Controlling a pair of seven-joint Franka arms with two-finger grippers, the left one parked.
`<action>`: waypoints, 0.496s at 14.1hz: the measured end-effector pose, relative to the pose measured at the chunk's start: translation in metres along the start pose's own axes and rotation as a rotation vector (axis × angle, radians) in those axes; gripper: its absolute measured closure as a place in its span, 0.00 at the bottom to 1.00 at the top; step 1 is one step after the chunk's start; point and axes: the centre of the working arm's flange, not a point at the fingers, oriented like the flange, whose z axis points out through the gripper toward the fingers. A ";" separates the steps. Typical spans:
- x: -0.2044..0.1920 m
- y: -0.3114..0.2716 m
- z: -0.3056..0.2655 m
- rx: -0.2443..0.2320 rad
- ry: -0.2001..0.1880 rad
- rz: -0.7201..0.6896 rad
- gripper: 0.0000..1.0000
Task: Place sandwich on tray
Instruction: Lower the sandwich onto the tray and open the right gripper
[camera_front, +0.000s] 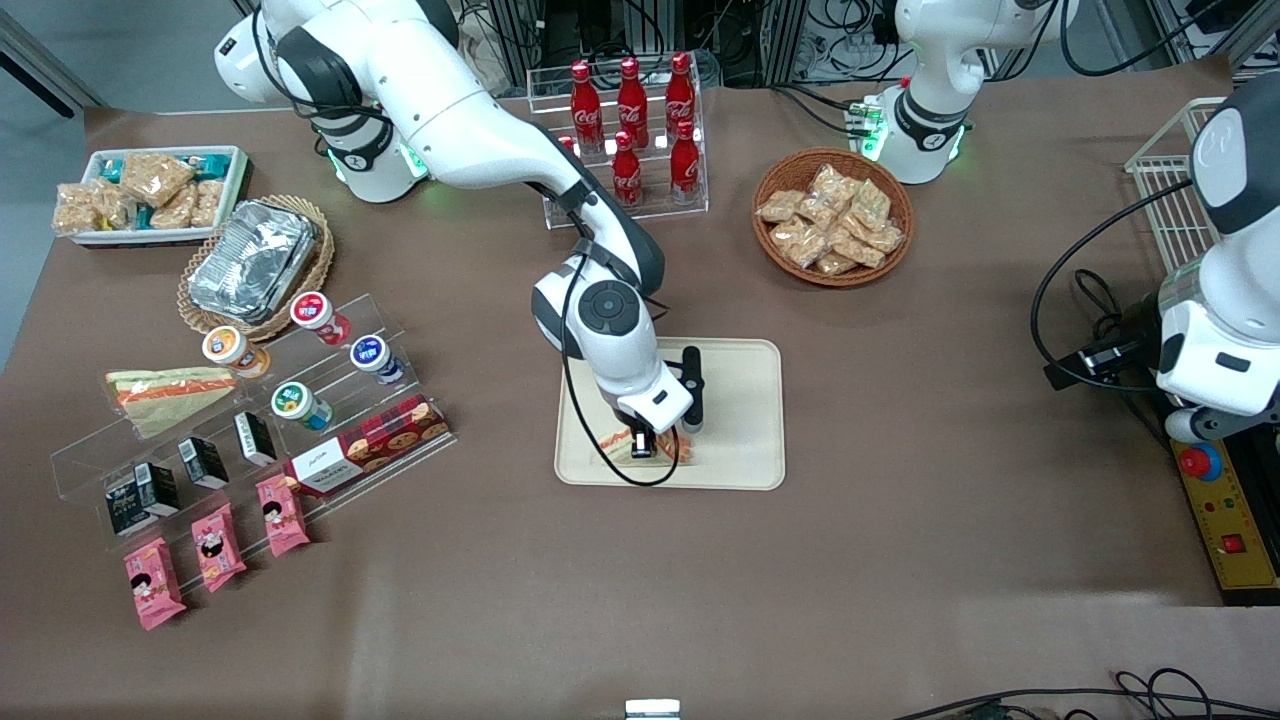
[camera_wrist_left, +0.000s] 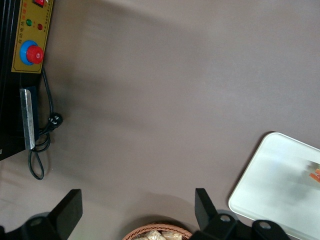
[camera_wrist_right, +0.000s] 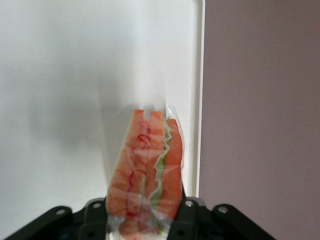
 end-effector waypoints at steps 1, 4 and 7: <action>0.001 0.001 -0.003 -0.004 0.005 0.001 0.41; 0.000 0.018 -0.033 -0.015 0.048 0.056 0.11; -0.043 0.063 -0.096 0.042 0.072 0.196 0.00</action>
